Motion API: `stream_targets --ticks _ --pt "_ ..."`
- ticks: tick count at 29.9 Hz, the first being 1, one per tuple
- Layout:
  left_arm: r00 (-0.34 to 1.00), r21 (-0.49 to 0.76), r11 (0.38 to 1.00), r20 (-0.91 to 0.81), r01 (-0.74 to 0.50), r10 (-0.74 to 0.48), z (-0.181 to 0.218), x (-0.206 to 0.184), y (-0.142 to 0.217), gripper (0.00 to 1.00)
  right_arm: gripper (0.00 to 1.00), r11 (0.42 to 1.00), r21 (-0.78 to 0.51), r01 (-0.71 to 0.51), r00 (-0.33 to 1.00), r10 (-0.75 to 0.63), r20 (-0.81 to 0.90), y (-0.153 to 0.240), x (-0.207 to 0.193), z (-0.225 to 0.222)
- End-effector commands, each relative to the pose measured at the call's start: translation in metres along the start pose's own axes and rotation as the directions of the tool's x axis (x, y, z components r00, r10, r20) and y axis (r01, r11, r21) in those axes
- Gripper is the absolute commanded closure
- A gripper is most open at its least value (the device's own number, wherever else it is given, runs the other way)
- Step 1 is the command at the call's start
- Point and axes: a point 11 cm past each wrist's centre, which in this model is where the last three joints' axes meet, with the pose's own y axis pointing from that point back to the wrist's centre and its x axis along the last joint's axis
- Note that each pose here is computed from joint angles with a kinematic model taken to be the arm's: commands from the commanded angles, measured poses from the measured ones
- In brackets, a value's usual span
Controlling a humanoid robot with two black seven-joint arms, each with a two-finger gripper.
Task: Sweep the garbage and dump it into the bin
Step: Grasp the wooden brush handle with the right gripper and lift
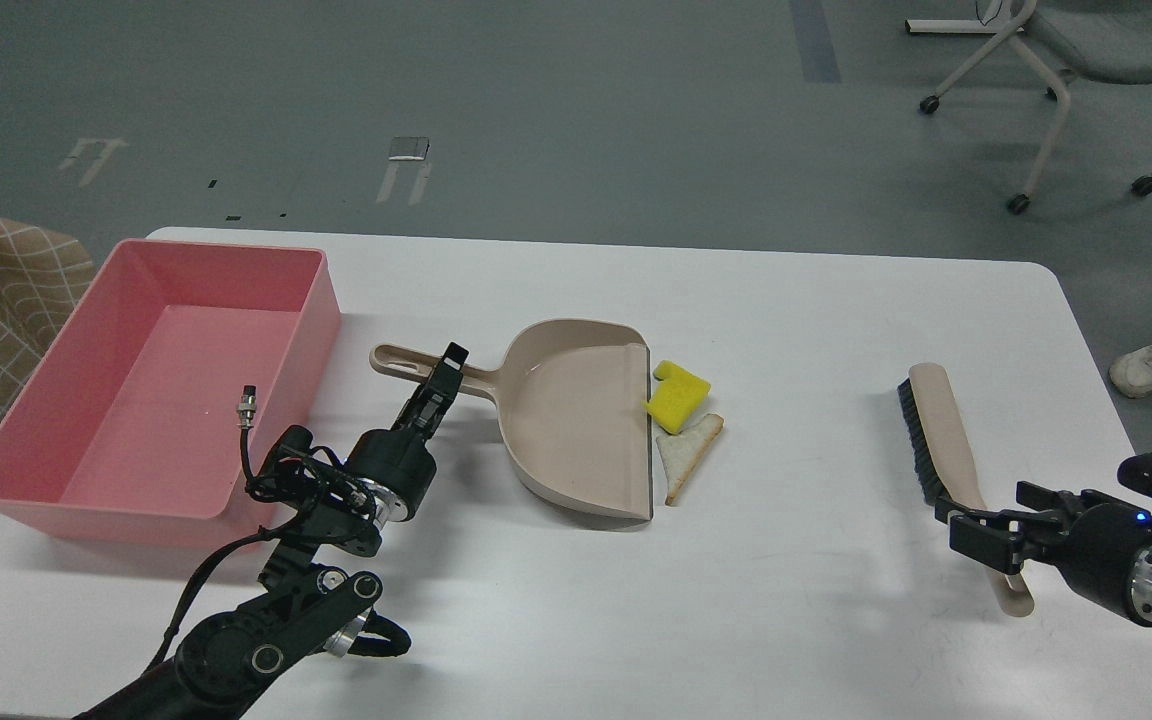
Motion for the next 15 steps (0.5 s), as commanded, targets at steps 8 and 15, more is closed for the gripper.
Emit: stream_targets --ticks 8,15 --pt "1.000 -0.003 1.000 -0.001 0.000 0.000 0.0011 -0.0002 -0.0006 0.79 0.07 1.000 0.003 0.001 1.000 -0.001 0.004 -0.0001 -0.0017 -0.0014" --pt "1.000 -0.004 1.000 -0.001 0.001 -0.001 0.0016 -0.0001 -0.0011 0.79 0.18 1.000 0.005 0.012 1.000 -0.012 0.008 0.0000 -0.0063 -0.0020"
